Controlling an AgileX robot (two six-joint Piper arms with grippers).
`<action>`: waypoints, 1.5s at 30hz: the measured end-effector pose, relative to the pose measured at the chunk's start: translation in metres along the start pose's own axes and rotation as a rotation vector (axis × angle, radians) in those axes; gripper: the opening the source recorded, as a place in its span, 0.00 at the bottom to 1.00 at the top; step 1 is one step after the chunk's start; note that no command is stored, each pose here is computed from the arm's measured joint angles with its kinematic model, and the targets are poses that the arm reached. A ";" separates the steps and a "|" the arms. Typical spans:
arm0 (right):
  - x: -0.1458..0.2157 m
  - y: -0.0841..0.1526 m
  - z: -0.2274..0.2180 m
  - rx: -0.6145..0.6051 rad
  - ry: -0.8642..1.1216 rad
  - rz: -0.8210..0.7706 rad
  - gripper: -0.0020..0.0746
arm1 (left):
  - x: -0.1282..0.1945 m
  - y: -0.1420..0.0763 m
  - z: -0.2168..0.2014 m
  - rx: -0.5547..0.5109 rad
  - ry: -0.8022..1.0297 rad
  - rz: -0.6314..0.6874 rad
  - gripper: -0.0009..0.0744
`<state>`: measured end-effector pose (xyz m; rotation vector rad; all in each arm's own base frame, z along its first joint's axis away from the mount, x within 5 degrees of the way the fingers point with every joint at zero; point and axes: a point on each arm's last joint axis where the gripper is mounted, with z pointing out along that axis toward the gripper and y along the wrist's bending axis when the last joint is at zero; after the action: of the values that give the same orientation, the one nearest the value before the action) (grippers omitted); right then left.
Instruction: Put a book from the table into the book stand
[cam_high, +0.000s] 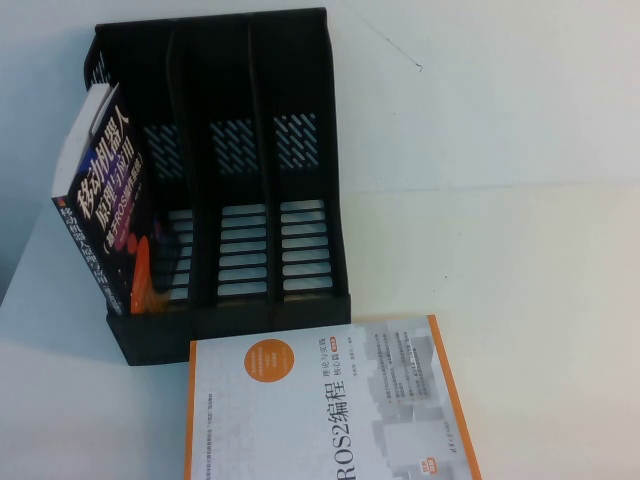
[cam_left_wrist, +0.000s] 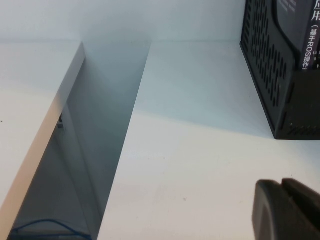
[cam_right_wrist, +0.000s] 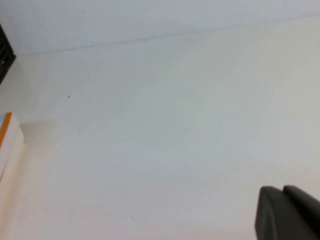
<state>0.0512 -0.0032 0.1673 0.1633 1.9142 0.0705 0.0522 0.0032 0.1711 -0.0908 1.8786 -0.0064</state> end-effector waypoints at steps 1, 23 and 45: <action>0.000 0.000 0.000 0.000 0.000 0.000 0.04 | 0.000 0.000 0.000 0.000 0.000 0.000 0.01; 0.000 0.000 0.000 0.000 0.000 0.000 0.04 | 0.000 0.000 0.000 0.000 0.000 0.000 0.01; 0.000 0.000 0.000 0.000 0.000 0.000 0.04 | -0.007 -0.001 0.000 0.009 -0.074 0.000 0.01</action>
<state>0.0512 -0.0032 0.1673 0.1633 1.9142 0.0705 0.0541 0.0028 0.1776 -0.0836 1.8043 -0.0117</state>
